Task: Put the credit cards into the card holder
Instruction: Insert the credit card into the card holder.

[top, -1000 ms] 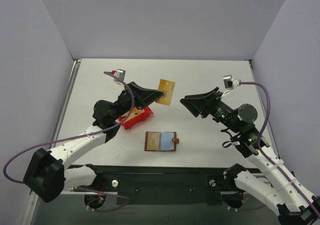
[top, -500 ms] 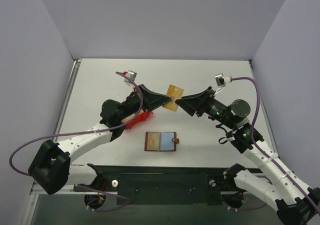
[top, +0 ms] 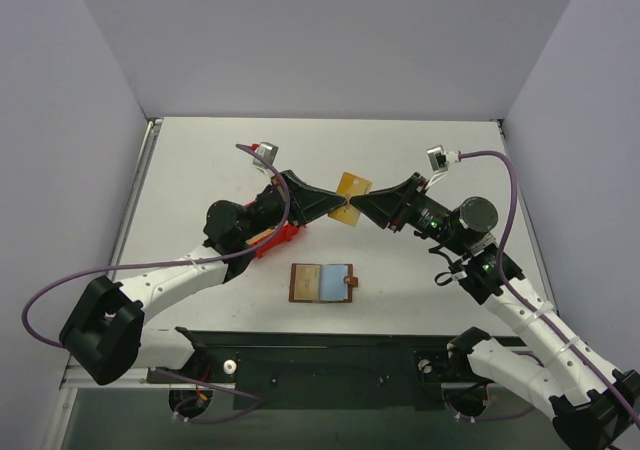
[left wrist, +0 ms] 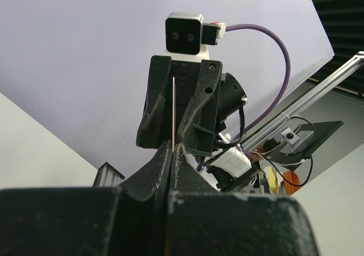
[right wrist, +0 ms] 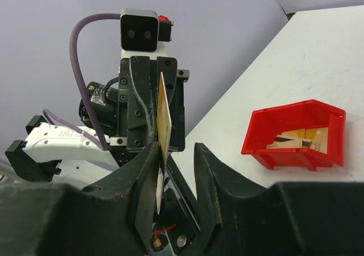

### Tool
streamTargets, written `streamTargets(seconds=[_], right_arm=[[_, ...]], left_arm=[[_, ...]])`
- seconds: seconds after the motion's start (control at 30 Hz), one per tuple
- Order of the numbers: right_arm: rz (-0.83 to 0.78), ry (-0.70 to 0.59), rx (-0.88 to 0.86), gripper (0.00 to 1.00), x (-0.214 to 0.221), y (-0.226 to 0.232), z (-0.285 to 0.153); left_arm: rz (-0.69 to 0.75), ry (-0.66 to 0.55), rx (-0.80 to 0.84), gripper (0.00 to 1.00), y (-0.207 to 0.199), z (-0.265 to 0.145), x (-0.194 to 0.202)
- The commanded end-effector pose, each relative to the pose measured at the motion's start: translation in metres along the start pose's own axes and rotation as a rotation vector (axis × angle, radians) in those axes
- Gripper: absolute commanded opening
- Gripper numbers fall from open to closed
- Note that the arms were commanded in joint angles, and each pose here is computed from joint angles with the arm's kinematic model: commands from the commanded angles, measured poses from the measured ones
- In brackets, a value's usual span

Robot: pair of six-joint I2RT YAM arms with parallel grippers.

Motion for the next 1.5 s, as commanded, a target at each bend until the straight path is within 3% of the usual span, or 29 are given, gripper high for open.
streamTargets(seconds=[0.0, 0.17, 0.27, 0.3, 0.33, 0.6, 0.73, 0.87, 0.97, 1.1, 1.27, 1.33, 1.47], right_arm=[[-0.041, -0.075, -0.072, 0.26, -0.023, 0.018, 0.001], [-0.033, -0.065, -0.086, 0.19, -0.022, 0.019, 0.002], [-0.035, -0.056, -0.105, 0.00, -0.021, 0.022, 0.002], [-0.032, -0.051, -0.107, 0.00, -0.020, 0.022, 0.002], [-0.034, -0.052, -0.109, 0.00, -0.020, 0.022, 0.002], [-0.076, -0.051, 0.002, 0.00, -0.020, 0.011, -0.012], [-0.110, -0.049, 0.171, 0.00, -0.020, -0.011, -0.028], [-0.142, 0.024, 0.379, 0.00, -0.006, -0.043, -0.045], [-0.134, 0.115, 0.482, 0.00, 0.011, -0.061, -0.055], [-0.122, 0.202, 0.555, 0.00, 0.035, -0.079, -0.063], [-0.121, 0.242, 0.588, 0.00, 0.046, -0.089, -0.065], [-0.120, 0.260, 0.593, 0.00, 0.050, -0.091, -0.064], [-0.109, 0.297, 0.591, 0.00, 0.058, -0.094, -0.062]], left_arm=[[0.045, 0.021, 0.099, 0.00, -0.027, 0.006, 0.001], [0.038, 0.023, 0.095, 0.00, -0.024, 0.006, 0.001], [0.028, 0.022, 0.089, 0.02, -0.019, 0.006, 0.001], [0.026, 0.019, 0.087, 0.07, -0.018, 0.006, 0.001], [0.026, 0.021, 0.087, 0.19, -0.017, 0.006, 0.001], [0.037, 0.008, 0.031, 0.61, -0.004, 0.001, -0.002], [0.070, -0.015, -0.069, 0.69, 0.011, -0.010, -0.011], [0.133, -0.045, -0.302, 0.69, 0.040, -0.030, -0.022], [0.194, -0.031, -0.629, 0.65, 0.087, -0.062, -0.024], [0.256, 0.041, -0.892, 0.54, 0.127, -0.103, -0.015], [0.225, 0.135, -1.068, 0.20, 0.168, -0.139, 0.003], [0.213, 0.159, -1.112, 0.02, 0.180, -0.150, 0.011], [0.186, 0.178, -1.231, 0.00, 0.198, -0.173, 0.018]])
Point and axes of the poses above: each gripper's point midway between its finger pads, its own z axis out along the fingers, its own y axis along the line the jaws close on, x = y × z, the point moved 2 cm from there along -z, back along the fingers, and after that the axes turned 13 degrees about -z, right-handed, at the moved point
